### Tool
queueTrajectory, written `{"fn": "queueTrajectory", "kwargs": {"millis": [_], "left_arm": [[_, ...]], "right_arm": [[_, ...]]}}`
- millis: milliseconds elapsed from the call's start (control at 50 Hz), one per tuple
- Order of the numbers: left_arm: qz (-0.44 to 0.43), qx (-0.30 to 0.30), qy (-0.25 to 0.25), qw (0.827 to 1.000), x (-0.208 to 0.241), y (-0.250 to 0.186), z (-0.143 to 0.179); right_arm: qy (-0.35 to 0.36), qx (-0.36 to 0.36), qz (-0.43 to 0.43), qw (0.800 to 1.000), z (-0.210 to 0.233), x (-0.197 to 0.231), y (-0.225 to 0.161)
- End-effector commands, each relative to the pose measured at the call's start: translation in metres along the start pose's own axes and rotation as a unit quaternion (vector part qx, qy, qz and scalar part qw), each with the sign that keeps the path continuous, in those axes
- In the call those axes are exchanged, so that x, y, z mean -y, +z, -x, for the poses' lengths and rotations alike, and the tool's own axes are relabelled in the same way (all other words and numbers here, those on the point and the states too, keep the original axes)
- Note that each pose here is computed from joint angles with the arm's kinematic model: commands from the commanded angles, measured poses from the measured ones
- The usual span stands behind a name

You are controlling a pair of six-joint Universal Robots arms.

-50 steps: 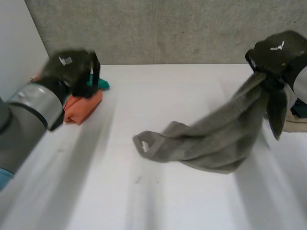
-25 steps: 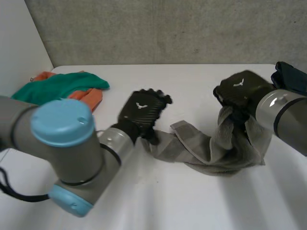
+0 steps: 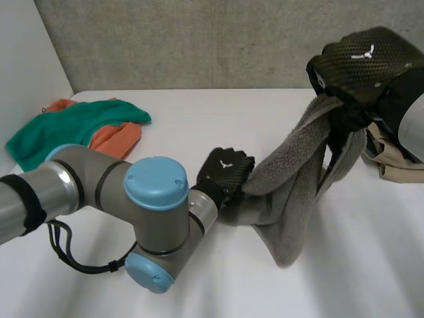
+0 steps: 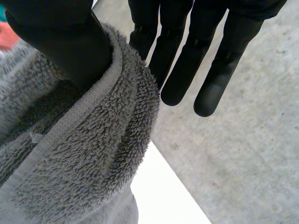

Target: Fold the laundry.

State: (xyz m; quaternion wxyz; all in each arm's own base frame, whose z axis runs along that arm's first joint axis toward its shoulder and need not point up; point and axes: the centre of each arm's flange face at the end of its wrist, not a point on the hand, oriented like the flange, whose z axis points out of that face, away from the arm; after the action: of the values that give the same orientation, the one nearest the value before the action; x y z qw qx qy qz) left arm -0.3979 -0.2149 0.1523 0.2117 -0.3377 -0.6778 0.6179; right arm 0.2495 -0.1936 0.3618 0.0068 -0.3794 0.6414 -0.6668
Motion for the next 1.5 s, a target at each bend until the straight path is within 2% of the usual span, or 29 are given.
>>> {"fn": "queueTrajectory", "kwargs": {"millis": [20,140,160,280,400,460,520,600,620,640,680,700,720,760,840,860,920,940,960,1020,1080,1160,1240,1340,1500], "left_arm": [[-0.039,0.098,0.016,0.994,0.051,-0.025,0.041],[-0.056,0.11,0.075,0.989,0.081,-0.064,0.055],[-0.054,0.109,0.098,0.988,0.083,-0.073,0.057],[-0.006,0.109,0.167,0.98,0.067,-0.082,0.071],[0.039,0.114,0.207,0.971,0.035,-0.047,0.088],[0.01,0.132,0.214,0.968,0.047,-0.02,0.1],[-0.047,0.155,0.218,0.963,0.074,0.0,0.11],[-0.215,0.222,0.225,0.924,0.148,0.018,0.128],[-0.287,0.251,0.225,0.897,0.175,0.017,0.135],[-0.32,0.264,0.224,0.882,0.186,0.015,0.137],[-0.374,0.286,0.22,0.854,0.207,0.009,0.138],[-0.423,0.302,0.216,0.826,0.227,-0.001,0.137],[-0.439,0.308,0.214,0.816,0.234,-0.007,0.138],[-0.449,0.311,0.213,0.81,0.239,-0.015,0.137],[-0.41,0.3,0.214,0.834,0.222,-0.02,0.134],[-0.38,0.29,0.214,0.852,0.206,-0.018,0.132],[-0.329,0.274,0.214,0.878,0.176,-0.015,0.128],[-0.299,0.263,0.211,0.893,0.158,-0.015,0.125],[-0.284,0.258,0.21,0.899,0.149,-0.015,0.123],[-0.232,0.237,0.206,0.921,0.116,-0.018,0.117],[-0.194,0.223,0.205,0.933,0.09,-0.023,0.111],[-0.16,0.21,0.204,0.943,0.066,-0.029,0.105],[-0.145,0.205,0.203,0.946,0.056,-0.032,0.102],[-0.139,0.204,0.202,0.948,0.055,-0.035,0.102],[-0.127,0.2,0.202,0.95,0.064,-0.044,0.102]], "right_arm": [[-0.025,0.022,0.053,0.998,0.011,-0.03,0.008],[-0.072,0.036,0.099,0.992,0.014,-0.055,0.013],[-0.074,0.038,0.102,0.991,0.015,-0.057,0.013],[-0.096,0.072,0.139,0.983,0.028,-0.083,0.024],[-0.101,0.089,0.175,0.975,0.036,-0.11,0.059],[-0.106,0.057,0.165,0.979,0.029,-0.112,0.087],[-0.113,-0.02,0.107,0.988,0.009,-0.096,0.12],[-0.118,-0.159,-0.037,0.98,-0.029,-0.046,0.149],[-0.119,-0.185,-0.07,0.973,-0.036,-0.035,0.151],[-0.12,-0.23,-0.133,0.957,-0.048,-0.015,0.152],[-0.121,-0.269,-0.191,0.936,-0.058,0.003,0.148],[-0.121,-0.287,-0.214,0.926,-0.062,0.012,0.145],[-0.122,-0.307,-0.251,0.91,-0.067,0.024,0.136],[-0.126,-0.308,-0.268,0.904,-0.067,0.03,0.128],[-0.134,-0.27,-0.257,0.918,-0.054,0.021,0.122],[-0.135,-0.26,-0.248,0.924,-0.051,0.016,0.123],[-0.135,-0.215,-0.191,0.948,-0.037,-0.011,0.124],[-0.134,-0.202,-0.176,0.954,-0.032,-0.017,0.123],[-0.133,-0.176,-0.144,0.965,-0.024,-0.032,0.122],[-0.126,-0.144,-0.101,0.976,-0.013,-0.051,0.118],[-0.108,-0.109,-0.053,0.987,0.001,-0.079,0.117],[-0.053,-0.077,0.002,0.996,0.017,-0.121,0.126],[0.022,-0.071,0.048,0.996,0.019,-0.16,0.137],[0.11,-0.079,0.096,0.986,0.016,-0.201,0.147],[0.196,-0.105,0.143,0.964,-0.005,-0.226,0.141]]}}
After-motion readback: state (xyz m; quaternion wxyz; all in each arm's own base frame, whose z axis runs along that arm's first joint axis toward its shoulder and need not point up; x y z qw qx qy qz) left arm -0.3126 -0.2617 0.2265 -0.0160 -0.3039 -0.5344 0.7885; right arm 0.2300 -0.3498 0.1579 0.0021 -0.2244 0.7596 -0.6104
